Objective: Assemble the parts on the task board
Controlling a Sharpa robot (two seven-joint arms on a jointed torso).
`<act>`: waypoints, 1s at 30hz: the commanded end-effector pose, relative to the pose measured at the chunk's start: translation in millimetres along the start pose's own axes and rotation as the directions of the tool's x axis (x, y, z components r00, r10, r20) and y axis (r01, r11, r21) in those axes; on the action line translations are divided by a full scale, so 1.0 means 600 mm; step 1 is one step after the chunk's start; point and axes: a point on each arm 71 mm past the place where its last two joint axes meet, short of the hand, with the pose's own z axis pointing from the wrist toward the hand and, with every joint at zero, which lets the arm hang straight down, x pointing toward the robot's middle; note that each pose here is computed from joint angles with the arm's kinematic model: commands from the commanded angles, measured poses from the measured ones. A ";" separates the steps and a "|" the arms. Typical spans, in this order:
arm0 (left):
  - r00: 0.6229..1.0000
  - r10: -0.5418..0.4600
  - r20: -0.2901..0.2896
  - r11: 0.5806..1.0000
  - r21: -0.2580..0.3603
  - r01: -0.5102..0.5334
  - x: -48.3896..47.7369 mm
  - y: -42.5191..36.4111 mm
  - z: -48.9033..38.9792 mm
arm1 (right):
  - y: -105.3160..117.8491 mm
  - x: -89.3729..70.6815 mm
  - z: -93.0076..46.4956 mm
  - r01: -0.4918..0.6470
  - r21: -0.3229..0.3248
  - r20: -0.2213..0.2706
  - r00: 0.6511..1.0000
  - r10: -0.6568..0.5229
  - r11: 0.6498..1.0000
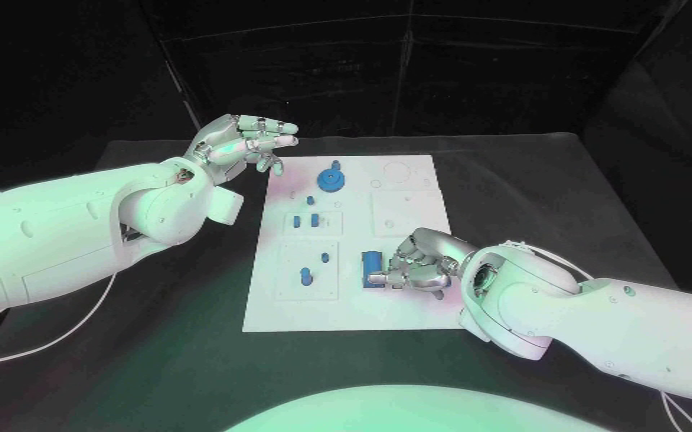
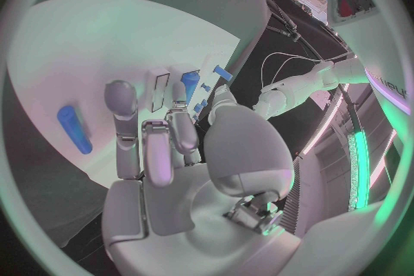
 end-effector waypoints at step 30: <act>1.000 -0.004 -0.019 1.000 0.006 0.005 0.009 -0.001 0.006 | -0.095 -0.085 -0.059 0.039 0.129 0.156 0.986 -0.059 0.991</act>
